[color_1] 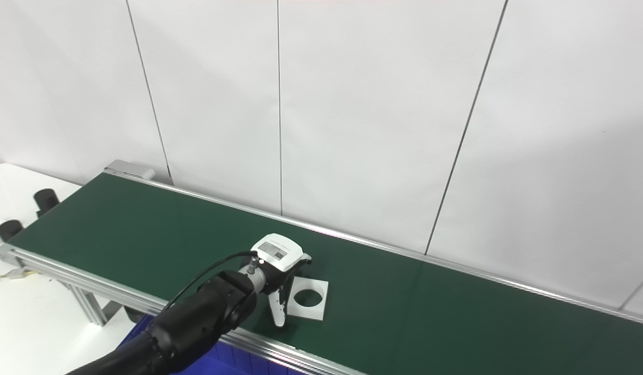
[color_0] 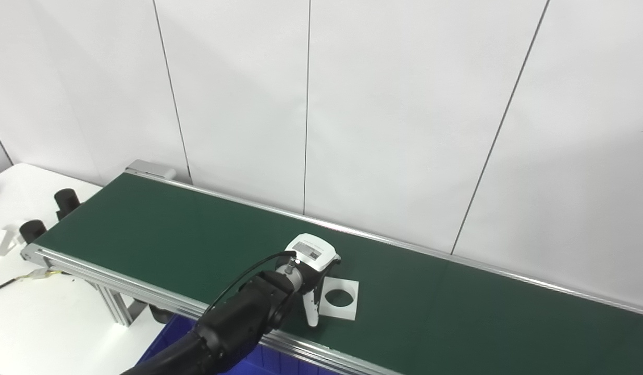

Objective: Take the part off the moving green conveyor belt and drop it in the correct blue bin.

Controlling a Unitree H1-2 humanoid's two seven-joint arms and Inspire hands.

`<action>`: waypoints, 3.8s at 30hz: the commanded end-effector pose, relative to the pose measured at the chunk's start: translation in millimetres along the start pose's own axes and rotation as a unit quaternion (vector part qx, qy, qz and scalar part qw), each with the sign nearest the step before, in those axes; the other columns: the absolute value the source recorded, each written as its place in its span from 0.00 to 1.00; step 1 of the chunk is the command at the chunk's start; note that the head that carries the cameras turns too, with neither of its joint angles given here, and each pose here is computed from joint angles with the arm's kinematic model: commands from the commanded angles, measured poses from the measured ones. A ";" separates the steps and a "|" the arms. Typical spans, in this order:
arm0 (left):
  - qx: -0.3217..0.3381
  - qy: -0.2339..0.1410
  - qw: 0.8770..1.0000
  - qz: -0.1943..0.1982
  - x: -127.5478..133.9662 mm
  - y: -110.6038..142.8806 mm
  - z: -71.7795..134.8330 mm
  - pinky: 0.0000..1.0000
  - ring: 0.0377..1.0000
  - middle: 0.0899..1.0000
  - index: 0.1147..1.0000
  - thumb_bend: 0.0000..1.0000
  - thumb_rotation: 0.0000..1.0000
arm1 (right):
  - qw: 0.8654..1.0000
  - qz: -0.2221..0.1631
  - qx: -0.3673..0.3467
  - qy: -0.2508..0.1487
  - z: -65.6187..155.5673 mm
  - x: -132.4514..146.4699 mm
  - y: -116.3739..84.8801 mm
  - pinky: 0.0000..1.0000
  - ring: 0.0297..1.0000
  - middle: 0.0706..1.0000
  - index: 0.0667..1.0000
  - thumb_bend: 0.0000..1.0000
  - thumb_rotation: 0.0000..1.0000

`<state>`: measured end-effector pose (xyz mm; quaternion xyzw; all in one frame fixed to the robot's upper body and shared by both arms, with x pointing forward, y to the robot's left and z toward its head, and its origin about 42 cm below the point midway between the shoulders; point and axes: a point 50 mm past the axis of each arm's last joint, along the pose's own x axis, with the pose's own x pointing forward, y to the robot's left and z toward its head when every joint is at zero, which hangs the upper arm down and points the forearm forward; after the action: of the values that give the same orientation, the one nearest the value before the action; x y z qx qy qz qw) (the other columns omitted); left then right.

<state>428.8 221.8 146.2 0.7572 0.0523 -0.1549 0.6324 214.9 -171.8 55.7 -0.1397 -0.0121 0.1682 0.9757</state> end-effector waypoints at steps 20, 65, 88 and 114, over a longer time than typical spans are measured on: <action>-0.066 -0.070 0.994 -0.049 -8.5 21.6 17.5 0.83 0.87 0.88 0.84 1.00 0.39 | 0.999 -0.020 -0.003 -0.035 15.9 4.2 4.6 0.69 0.78 0.83 0.90 0.53 0.25; -0.114 -0.158 0.981 -0.010 -4.4 27.8 125.0 0.82 0.84 0.86 0.86 1.00 0.37 | 0.998 -0.024 0.006 -0.051 27.6 3.7 14.1 0.69 0.78 0.82 0.89 0.57 0.15; -0.088 -0.167 0.976 0.110 14.4 -9.1 114.0 0.53 0.46 0.41 0.45 0.52 0.00 | 0.998 -0.028 0.010 -0.056 31.9 1.6 18.3 0.68 0.77 0.82 0.89 0.58 0.19; -0.127 -0.189 0.962 0.148 -10.2 22.0 95.8 0.53 0.44 0.40 0.45 0.52 0.00 | 0.998 -0.030 0.011 -0.055 31.3 -0.4 16.5 0.68 0.77 0.82 0.90 0.60 0.20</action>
<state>401.2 126.0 128.8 0.6346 -0.1333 -0.2159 0.7300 203.1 -150.3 68.9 -0.1281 -0.0349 0.1525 0.9793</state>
